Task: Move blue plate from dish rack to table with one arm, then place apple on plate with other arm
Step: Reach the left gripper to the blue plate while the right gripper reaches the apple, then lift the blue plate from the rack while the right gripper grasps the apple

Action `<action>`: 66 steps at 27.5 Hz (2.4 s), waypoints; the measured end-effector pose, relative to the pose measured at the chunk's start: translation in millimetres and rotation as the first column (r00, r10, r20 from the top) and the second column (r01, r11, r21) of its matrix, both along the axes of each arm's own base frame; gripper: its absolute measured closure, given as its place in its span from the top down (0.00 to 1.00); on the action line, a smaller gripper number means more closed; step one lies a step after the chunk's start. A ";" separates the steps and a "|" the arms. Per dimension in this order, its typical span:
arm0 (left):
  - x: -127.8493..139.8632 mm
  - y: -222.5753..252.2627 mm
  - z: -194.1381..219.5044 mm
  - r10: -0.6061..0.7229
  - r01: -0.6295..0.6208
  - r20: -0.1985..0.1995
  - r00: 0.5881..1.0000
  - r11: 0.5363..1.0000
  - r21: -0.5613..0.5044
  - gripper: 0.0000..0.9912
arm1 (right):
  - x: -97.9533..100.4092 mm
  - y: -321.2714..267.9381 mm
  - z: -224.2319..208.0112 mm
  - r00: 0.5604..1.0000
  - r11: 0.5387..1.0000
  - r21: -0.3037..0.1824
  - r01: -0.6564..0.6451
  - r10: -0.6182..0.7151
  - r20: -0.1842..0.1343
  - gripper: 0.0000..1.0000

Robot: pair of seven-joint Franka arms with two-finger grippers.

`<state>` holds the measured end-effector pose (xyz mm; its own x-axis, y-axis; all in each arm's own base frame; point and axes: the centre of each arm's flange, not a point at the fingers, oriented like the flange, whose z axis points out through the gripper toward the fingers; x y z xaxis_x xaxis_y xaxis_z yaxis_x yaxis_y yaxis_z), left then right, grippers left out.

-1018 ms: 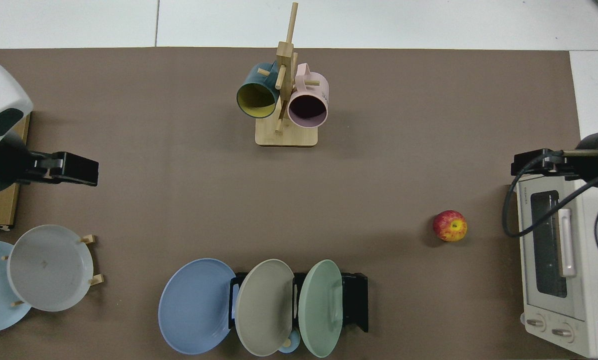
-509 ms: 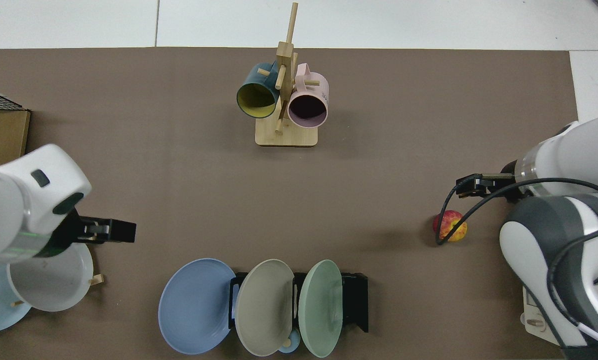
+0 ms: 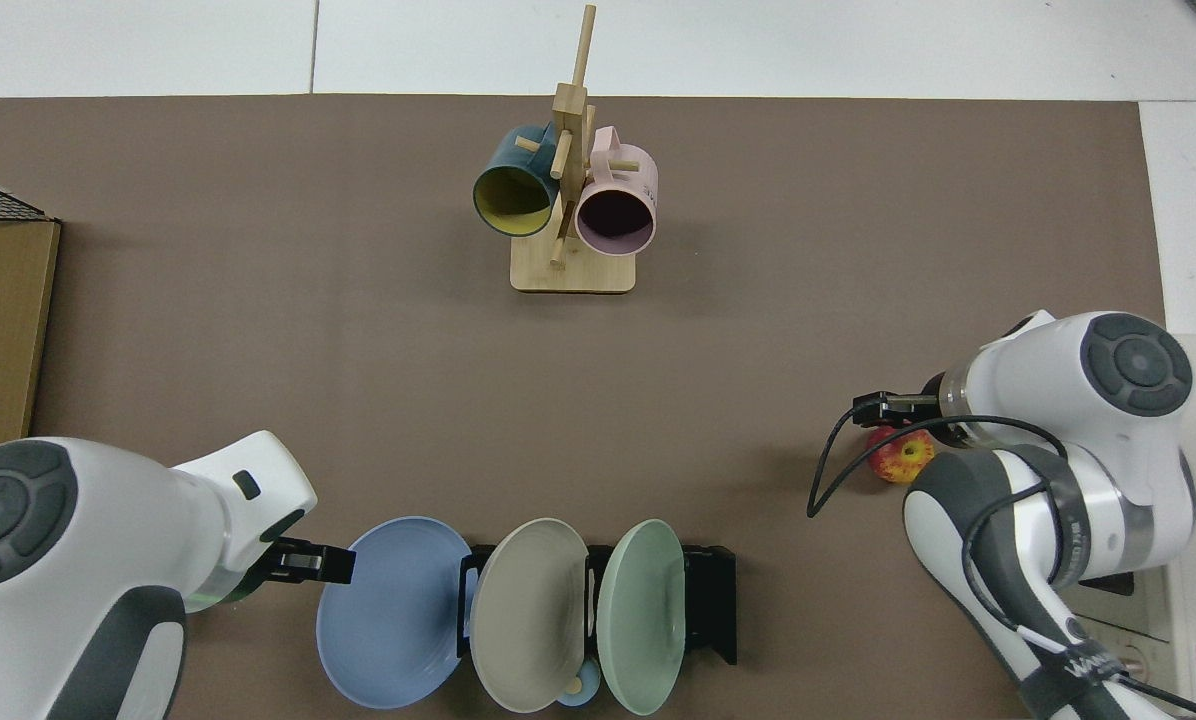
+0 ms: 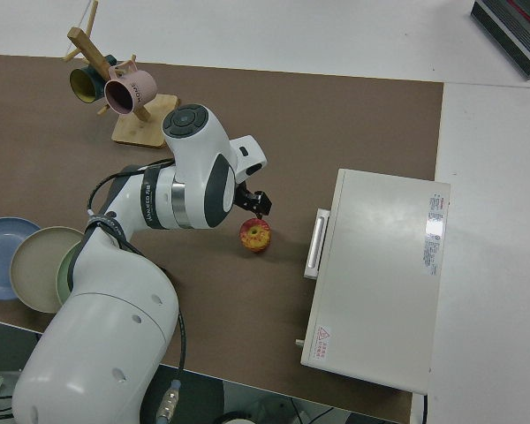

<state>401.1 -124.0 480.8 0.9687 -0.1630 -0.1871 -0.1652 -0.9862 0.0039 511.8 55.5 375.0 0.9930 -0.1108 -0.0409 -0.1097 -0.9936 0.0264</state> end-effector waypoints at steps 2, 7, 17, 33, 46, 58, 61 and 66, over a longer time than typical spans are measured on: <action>-4.9 -1.7 -12.0 -0.005 0.005 -0.018 1.000 1.000 0.006 1.00 | -1.7 0.8 -8.5 1.000 1.000 -0.002 -0.003 0.003 -0.012 1.00; -14.6 -6.9 -28.1 -0.004 0.004 -0.046 0.999 1.000 -0.006 0.96 | -5.9 -1.3 -20.7 0.999 1.000 -0.011 -0.020 0.020 -0.037 1.00; -25.3 -16.2 -52.6 -0.023 0.023 -0.046 0.999 1.000 0.001 0.91 | -14.1 -11.5 -44.7 0.998 0.999 -0.029 -0.041 0.039 -0.053 1.00; -27.5 -18.1 -58.1 -0.034 0.034 -0.044 0.998 0.999 0.007 0.12 | -14.1 -14.8 -69.5 0.997 0.999 -0.030 -0.024 0.022 -0.078 0.76; -22.5 -15.6 -40.9 -0.044 0.045 -0.024 0.999 0.999 0.024 0.08 | 27.0 -28.2 53.3 0.999 0.999 -0.037 0.036 -0.037 -0.035 0.76; -9.3 -9.6 31.7 -0.030 0.029 0.017 0.999 0.999 0.034 0.07 | 46.5 -22.6 124.8 0.995 0.995 0.001 0.099 -0.099 0.027 0.76; -3.7 -4.8 53.8 -0.013 0.012 0.045 0.999 1.000 0.021 0.05 | 49.7 -20.5 122.1 0.993 0.993 0.014 0.115 -0.115 0.037 0.76; 5.3 9.2 77.2 0.019 -0.019 0.072 0.997 1.000 -0.001 0.05 | 52.3 -15.5 117.4 0.988 0.989 0.016 0.150 -0.150 0.038 0.76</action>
<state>406.4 -114.8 558.0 0.9825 -0.1446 -0.1171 -0.1465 -0.9892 -0.0073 564.1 40.0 492.4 0.9660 -0.2585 -0.0046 -0.2585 -0.9660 0.0061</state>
